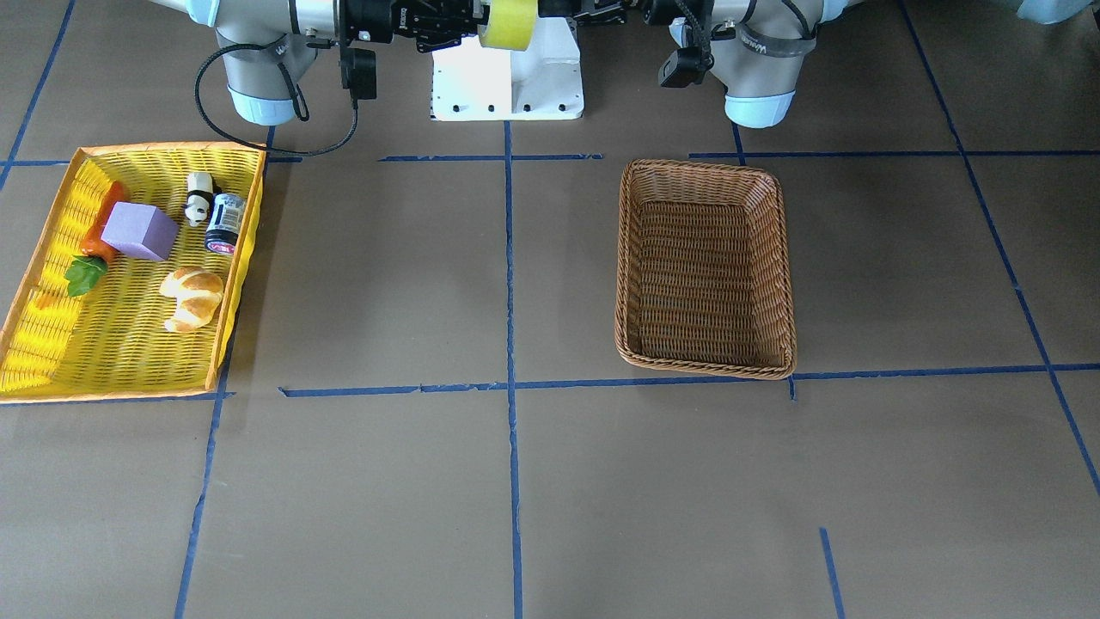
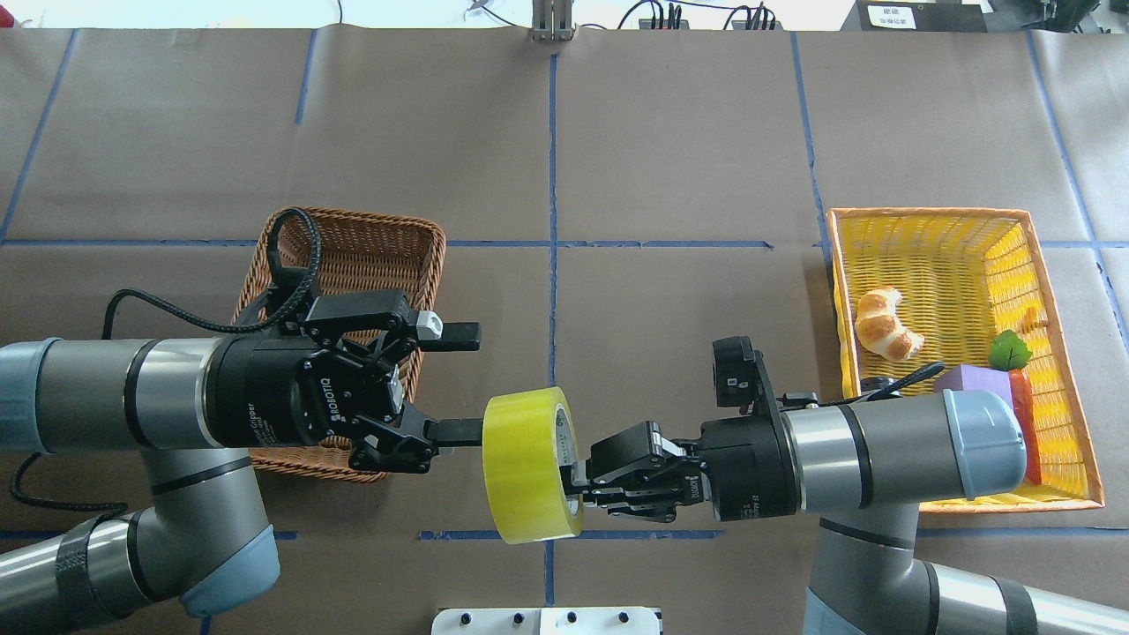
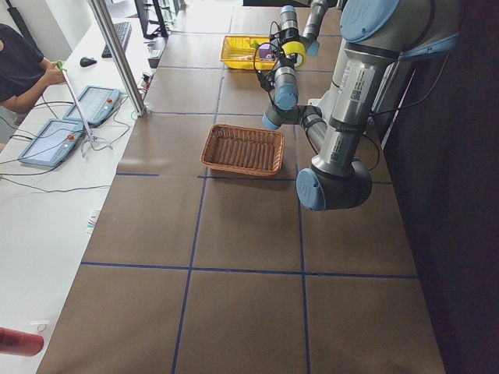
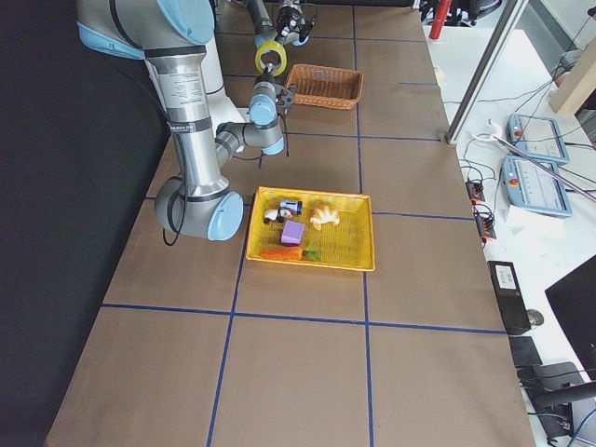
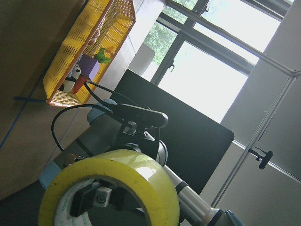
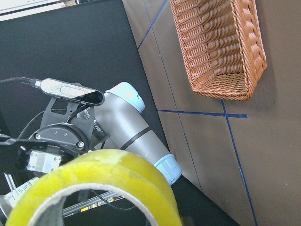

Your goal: Move tape to another basket

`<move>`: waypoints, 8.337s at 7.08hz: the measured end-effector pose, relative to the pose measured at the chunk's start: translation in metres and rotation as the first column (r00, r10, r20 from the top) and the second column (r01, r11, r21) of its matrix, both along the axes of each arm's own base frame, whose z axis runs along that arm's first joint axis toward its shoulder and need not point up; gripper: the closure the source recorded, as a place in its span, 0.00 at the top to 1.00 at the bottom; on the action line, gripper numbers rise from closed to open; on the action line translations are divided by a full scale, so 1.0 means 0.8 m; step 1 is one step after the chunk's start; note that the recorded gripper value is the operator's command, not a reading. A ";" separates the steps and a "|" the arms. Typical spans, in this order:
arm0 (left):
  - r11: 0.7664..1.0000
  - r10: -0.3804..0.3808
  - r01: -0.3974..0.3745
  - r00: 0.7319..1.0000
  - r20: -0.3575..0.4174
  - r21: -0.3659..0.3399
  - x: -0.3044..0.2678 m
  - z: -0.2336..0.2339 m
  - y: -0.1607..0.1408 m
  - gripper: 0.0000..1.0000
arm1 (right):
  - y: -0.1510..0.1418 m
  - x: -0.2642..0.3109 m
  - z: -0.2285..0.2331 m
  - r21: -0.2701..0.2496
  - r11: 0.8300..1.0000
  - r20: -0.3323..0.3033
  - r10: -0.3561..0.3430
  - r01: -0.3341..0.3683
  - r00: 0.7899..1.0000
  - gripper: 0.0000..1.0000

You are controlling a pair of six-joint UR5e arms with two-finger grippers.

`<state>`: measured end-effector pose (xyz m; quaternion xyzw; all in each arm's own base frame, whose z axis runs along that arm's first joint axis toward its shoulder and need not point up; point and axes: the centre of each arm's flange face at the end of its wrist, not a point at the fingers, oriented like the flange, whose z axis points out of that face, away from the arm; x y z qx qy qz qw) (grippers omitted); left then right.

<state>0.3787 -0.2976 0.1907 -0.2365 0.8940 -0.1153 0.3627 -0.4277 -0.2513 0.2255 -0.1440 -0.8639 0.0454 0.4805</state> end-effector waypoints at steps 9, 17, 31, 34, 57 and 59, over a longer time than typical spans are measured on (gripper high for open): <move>0.999 0.037 -0.038 0.999 -0.034 -0.032 0.032 -0.017 0.028 0.26 | 0.000 -0.002 0.002 -0.002 1.000 -0.003 0.000 0.000 1.000 0.04; 0.999 0.035 -0.036 0.999 -0.032 -0.032 0.024 -0.015 0.028 0.04 | -0.003 -0.001 0.002 -0.014 1.000 0.002 0.025 -0.025 1.000 1.00; 0.972 -0.234 0.118 0.543 0.806 0.203 -0.048 0.047 -0.131 0.00 | -0.292 0.175 0.121 0.416 0.896 -0.775 0.438 -0.154 0.456 1.00; 0.955 -0.273 -0.028 0.310 0.911 0.295 0.013 0.089 -0.121 0.00 | -0.330 0.231 0.170 0.505 0.859 -0.838 0.466 0.079 0.285 1.00; 0.750 -0.451 -0.503 0.086 0.888 0.430 -0.370 0.367 -0.249 1.00 | -0.188 0.585 0.497 0.350 0.917 -0.925 0.304 0.194 0.229 1.00; 0.755 -0.410 -0.503 0.139 0.902 0.421 -0.448 0.483 -0.261 1.00 | -0.178 0.599 0.521 0.308 0.943 -0.917 0.258 0.129 0.304 1.00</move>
